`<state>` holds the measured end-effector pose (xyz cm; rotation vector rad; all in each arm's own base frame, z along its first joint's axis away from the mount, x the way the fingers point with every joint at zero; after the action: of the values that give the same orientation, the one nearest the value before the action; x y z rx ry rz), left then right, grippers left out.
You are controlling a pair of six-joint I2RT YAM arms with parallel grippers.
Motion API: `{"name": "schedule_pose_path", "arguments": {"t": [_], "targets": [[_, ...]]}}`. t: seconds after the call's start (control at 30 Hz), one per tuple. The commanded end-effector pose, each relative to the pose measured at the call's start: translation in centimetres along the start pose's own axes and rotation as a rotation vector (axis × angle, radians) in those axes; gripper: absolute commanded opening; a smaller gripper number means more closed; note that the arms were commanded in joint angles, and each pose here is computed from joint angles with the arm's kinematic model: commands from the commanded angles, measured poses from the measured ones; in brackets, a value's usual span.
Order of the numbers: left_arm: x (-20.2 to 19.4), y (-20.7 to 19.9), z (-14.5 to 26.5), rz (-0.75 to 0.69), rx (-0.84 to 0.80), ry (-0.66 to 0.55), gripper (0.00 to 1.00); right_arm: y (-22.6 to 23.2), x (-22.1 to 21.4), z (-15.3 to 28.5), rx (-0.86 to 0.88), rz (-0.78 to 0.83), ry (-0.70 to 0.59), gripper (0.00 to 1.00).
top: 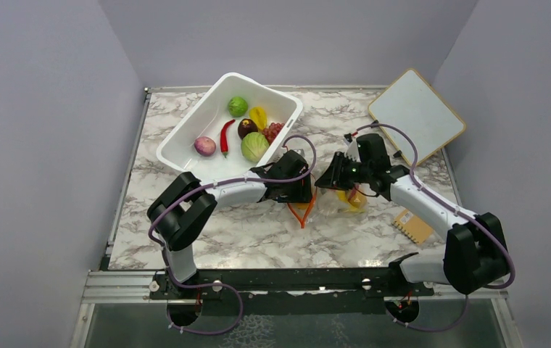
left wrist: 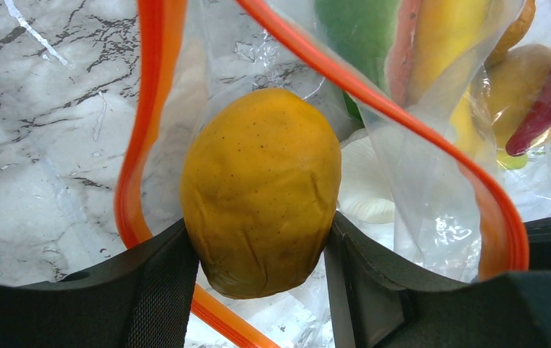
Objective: Open the zip-top bag and remove the fake food
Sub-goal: Pick up the fake fruit from the zipper food storage bag.
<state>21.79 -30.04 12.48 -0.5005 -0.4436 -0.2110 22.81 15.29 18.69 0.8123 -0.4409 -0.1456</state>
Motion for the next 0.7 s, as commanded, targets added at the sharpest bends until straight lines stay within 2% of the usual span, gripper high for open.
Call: {"name": "schedule_pose_path", "arguments": {"t": [0.0, 0.3, 0.5, 0.67], "targets": [[0.4, -0.8, 1.1, -0.01, -0.043, -0.026, 0.29, 0.3, 0.6, 0.0, -0.047, 0.019, -0.014, 0.17], [0.5, -0.8, 1.3, -0.012, -0.038, -0.038, 0.28, 0.4, 0.6, -0.4, -0.058, 0.032, 0.004, 0.1], [0.4, -0.8, 1.3, -0.011, -0.044, -0.029, 0.27, 1.1, 0.5, -0.8, -0.092, 0.08, 0.015, 0.19], [0.4, -0.8, 1.3, -0.011, -0.045, -0.03, 0.26, 1.6, 0.3, -1.6, -0.187, 0.135, 0.018, 0.2]]}}
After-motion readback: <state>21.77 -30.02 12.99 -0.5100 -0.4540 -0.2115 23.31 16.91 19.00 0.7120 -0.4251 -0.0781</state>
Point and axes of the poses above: each gripper's point midway between its finger pads, its own z axis back along the fingers, its own y axis along the line the jaws close on, x = y × z, the point moved 10 cm from there along z, back along the fingers, and after that the axes turned 6 degrees about -z, right-handed, at the moved point
